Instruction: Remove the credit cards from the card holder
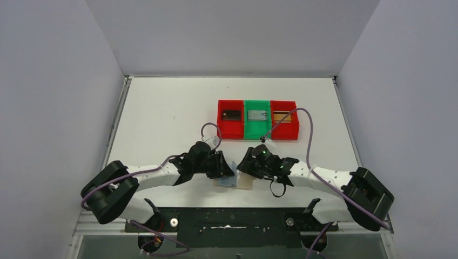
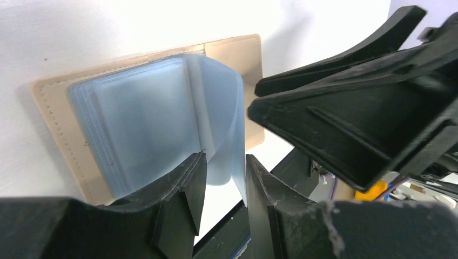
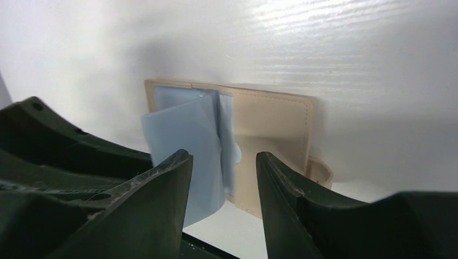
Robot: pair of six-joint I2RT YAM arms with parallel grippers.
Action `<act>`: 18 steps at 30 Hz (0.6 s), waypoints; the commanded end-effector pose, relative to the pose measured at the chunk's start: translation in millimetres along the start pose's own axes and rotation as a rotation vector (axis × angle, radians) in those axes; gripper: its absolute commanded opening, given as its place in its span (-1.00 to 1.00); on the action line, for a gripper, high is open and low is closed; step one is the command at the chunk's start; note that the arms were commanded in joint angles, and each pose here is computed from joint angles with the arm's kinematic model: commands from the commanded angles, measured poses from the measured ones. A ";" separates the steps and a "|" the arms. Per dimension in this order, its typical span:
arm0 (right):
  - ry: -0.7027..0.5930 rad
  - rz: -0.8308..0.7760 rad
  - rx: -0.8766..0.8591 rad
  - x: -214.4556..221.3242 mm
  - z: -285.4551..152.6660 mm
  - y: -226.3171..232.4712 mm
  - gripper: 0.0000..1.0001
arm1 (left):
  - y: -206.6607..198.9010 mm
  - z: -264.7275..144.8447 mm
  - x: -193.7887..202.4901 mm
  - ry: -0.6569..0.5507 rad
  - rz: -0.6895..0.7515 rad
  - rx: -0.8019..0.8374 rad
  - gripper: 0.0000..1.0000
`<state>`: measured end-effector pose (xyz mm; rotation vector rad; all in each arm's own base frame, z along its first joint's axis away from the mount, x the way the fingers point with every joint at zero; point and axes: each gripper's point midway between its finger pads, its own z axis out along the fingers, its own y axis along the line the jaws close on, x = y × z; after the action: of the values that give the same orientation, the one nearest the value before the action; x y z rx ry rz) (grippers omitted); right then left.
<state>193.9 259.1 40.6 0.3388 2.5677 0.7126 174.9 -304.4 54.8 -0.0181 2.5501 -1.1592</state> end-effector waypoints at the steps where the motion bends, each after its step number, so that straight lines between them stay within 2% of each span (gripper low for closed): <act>1: -0.151 0.076 -0.070 -33.4 -21.5 13.3 -0.02 | -43.1 1.0 -21.2 -0.044 0.038 0.147 -0.37; 4: -0.211 0.116 -0.059 -42.3 -32.4 5.0 0.04 | -49.6 5.5 -17.9 -0.015 0.049 0.180 -0.35; 9: -0.342 0.203 0.025 -59.3 -55.2 -24.9 0.33 | -58.0 23.6 -6.1 0.069 0.083 0.197 -0.32; 12: -0.430 0.242 0.032 -69.3 -69.0 -40.1 0.42 | -63.1 34.2 1.4 0.093 0.101 0.191 -0.31; 15: -0.514 0.280 -0.004 -79.1 -82.8 -48.4 0.50 | -64.5 40.7 9.9 0.117 0.107 0.185 -0.29; 18: -0.558 0.268 -0.089 -84.6 -94.3 -43.1 0.56 | -68.1 37.4 7.9 0.084 0.114 0.175 -0.29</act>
<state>203.8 173.5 100.4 0.6969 2.1441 0.7032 163.2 -361.8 51.0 0.1655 2.5942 -1.2964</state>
